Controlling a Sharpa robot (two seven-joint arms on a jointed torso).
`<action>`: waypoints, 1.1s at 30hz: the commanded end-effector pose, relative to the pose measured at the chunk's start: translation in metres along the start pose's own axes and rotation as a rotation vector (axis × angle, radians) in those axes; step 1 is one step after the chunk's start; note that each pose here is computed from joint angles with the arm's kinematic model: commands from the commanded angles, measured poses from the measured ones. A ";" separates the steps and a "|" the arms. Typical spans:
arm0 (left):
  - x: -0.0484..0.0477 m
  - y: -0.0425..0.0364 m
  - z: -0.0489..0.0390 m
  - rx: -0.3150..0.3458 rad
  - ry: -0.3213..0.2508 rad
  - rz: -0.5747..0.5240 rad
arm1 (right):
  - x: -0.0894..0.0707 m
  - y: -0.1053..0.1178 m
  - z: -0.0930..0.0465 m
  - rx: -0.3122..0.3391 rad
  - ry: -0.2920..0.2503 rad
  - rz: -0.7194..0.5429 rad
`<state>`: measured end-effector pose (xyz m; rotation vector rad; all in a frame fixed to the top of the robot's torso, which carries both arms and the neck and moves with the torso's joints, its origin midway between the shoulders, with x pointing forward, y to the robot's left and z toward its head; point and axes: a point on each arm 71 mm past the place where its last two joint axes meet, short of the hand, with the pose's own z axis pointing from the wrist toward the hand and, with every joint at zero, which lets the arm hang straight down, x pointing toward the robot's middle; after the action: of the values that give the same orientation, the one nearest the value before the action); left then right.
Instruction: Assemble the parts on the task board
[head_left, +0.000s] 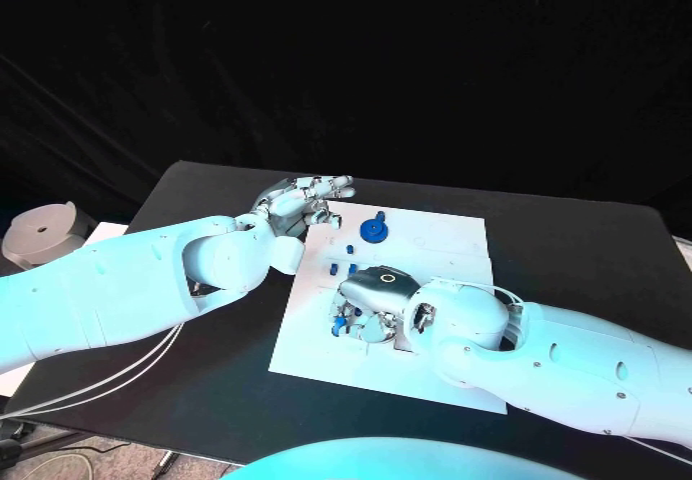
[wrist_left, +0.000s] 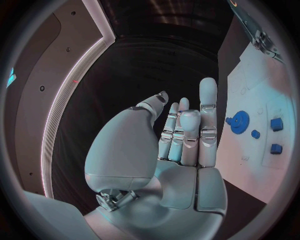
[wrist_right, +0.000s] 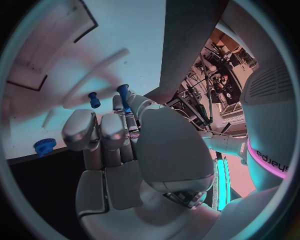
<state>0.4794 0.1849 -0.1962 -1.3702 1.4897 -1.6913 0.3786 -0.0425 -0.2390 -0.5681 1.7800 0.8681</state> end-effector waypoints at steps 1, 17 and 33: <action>0.0031 -0.0004 0.0004 0.004 0.024 -0.003 | 0.008 0.002 0.002 0.014 0.056 -0.048; 0.0009 -0.0005 -0.0009 -0.004 0.016 -0.001 | 0.006 0.001 -0.005 0.011 -0.039 -0.016; -0.0044 -0.0024 -0.0045 -0.003 0.011 0.021 | -0.035 -0.044 -0.074 0.101 -0.274 0.267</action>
<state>0.4786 0.1929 -0.1966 -1.3734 1.4966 -1.6709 0.3768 -0.1182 -0.2114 -0.3271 1.6681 0.8795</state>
